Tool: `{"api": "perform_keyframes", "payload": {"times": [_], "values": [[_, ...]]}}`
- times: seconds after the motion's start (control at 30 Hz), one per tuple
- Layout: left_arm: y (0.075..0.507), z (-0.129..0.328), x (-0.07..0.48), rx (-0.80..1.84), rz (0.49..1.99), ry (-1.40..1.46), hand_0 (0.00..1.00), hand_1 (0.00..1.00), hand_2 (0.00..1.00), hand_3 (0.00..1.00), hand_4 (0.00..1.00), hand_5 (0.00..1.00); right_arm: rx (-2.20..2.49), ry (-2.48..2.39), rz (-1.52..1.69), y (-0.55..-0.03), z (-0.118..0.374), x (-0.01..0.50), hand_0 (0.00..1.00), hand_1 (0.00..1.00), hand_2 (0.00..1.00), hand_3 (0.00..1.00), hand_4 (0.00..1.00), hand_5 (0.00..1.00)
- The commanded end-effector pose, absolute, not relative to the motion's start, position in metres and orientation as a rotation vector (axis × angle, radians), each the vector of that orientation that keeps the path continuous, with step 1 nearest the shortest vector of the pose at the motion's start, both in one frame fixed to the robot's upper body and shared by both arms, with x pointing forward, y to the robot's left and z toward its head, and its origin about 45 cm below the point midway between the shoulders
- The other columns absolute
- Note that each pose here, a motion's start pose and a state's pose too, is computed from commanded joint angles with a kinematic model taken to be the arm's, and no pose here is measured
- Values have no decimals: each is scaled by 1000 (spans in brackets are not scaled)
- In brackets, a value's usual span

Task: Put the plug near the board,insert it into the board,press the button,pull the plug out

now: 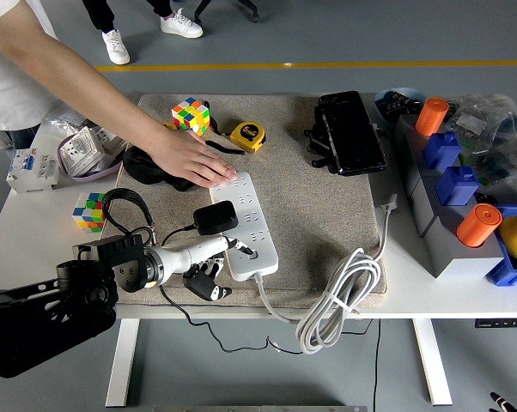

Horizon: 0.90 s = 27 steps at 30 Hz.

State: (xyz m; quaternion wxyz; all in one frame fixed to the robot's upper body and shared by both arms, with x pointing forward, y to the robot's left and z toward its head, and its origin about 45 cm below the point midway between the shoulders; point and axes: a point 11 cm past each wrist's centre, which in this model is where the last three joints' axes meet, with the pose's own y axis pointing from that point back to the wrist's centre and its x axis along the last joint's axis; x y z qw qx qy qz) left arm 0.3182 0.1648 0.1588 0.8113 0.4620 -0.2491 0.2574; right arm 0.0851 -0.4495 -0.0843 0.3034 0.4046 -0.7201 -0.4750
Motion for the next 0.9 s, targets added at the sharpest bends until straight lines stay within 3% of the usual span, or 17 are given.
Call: {"api": "perform_keyframes", "payload": {"times": [0.3, 0.33, 0.5, 0.53, 0.7, 0.73, 0.9], "values": [[170, 172, 327, 902, 631, -522, 63, 86, 161, 854, 666, 2, 1072, -1906, -1259, -449, -84, 85, 646, 686, 688, 595, 874, 499], [171, 175, 329, 867, 659, -515, 139, 144, 274, 779, 774, 82, 1072, -1905, -1259, -449, -85, 84, 646, 686, 688, 595, 874, 499], [180, 179, 339, 722, 798, -432, 139, 144, 274, 779, 774, 82, 1073, -1902, -1259, -449, -85, 84, 646, 686, 688, 595, 874, 499], [182, 179, 340, 695, 822, -419, 258, 397, 487, 643, 862, 215, 1074, -1903, -1259, -449, -85, 84, 646, 686, 688, 595, 874, 498], [189, 180, 342, 525, 970, -344, 258, 397, 487, 643, 862, 215, 1072, -1905, -1260, -448, -85, 84, 646, 686, 688, 595, 874, 498], [190, 180, 342, 491, 1002, -330, 330, 523, 547, 597, 864, 274, 1072, -1905, -1260, -448, -85, 85, 646, 686, 688, 595, 874, 498], [196, 177, 342, 344, 1153, -251, 330, 523, 547, 597, 864, 274, 1073, -1903, -1260, -447, -85, 85, 646, 686, 688, 595, 874, 498]]}}
